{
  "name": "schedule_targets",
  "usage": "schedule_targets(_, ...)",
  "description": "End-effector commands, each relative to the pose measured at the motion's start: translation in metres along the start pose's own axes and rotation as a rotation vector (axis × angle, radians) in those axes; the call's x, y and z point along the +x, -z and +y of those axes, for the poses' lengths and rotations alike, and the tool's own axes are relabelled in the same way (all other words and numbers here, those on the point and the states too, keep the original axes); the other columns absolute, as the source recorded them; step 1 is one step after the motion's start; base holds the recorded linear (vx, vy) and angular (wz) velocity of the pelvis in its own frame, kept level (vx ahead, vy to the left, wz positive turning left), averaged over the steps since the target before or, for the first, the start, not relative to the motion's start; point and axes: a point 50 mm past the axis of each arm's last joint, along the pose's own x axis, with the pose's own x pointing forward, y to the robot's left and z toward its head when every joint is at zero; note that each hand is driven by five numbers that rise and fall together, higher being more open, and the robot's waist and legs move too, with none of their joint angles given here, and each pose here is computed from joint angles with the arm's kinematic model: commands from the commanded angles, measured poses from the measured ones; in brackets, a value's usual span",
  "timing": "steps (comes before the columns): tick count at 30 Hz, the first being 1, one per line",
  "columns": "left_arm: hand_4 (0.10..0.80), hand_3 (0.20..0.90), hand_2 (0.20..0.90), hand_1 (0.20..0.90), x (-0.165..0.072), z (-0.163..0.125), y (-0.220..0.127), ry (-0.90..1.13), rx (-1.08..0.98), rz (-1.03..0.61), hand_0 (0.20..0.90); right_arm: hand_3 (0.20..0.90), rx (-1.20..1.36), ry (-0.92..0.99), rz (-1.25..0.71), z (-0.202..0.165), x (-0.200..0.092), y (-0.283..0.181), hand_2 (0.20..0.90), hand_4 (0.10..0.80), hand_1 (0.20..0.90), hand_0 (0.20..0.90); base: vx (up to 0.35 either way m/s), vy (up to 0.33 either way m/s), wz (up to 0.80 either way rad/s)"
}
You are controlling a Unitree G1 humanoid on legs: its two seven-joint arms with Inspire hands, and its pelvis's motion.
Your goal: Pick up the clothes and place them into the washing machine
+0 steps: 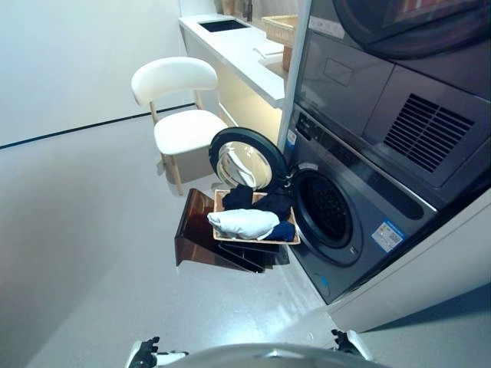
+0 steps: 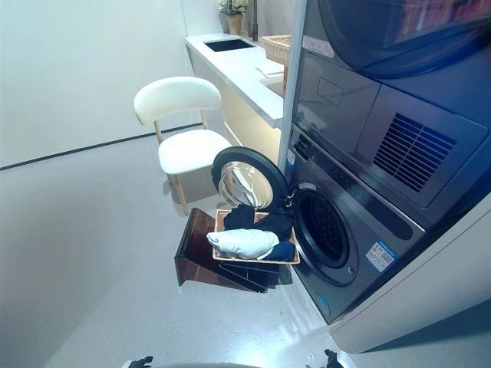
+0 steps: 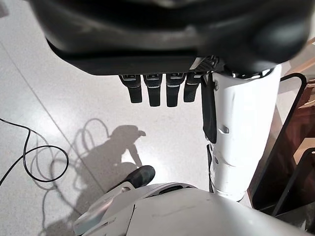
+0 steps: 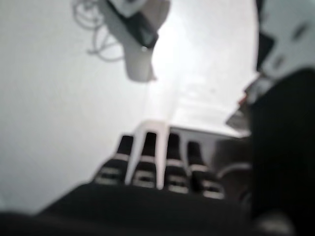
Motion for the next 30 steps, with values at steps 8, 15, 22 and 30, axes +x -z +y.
schedule_targets(8,0.8,0.9,0.9,0.9,0.0,-0.024,-0.031,0.075,-0.039,-0.064,0.9,0.9,-0.062,0.053,-0.086,-0.015,0.007,-0.025,0.9,0.8,0.9,0.9,-0.026,-0.026,-0.07)
schedule_targets(15,0.8,0.9,0.9,0.9,0.004,-0.016,-0.047,0.05,-0.039,-0.113,0.9,0.9,-0.053,0.078,-0.121,-0.027,0.011,-0.037,0.9,0.8,0.9,0.9,-0.031,-0.074,-0.02)
schedule_targets(22,0.8,0.9,0.9,0.9,0.005,-0.013,-0.063,0.025,-0.088,-0.151,0.9,0.9,-0.039,0.094,-0.149,-0.031,0.013,-0.047,0.9,0.8,0.9,0.9,-0.024,-0.127,0.07)
schedule_targets(30,0.8,0.9,0.9,0.9,0.005,-0.014,-0.068,0.012,-0.256,-0.129,0.9,0.9,-0.073,0.13,-0.143,-0.045,0.016,-0.045,0.9,0.8,0.9,0.9,0.089,-0.02,-0.16)
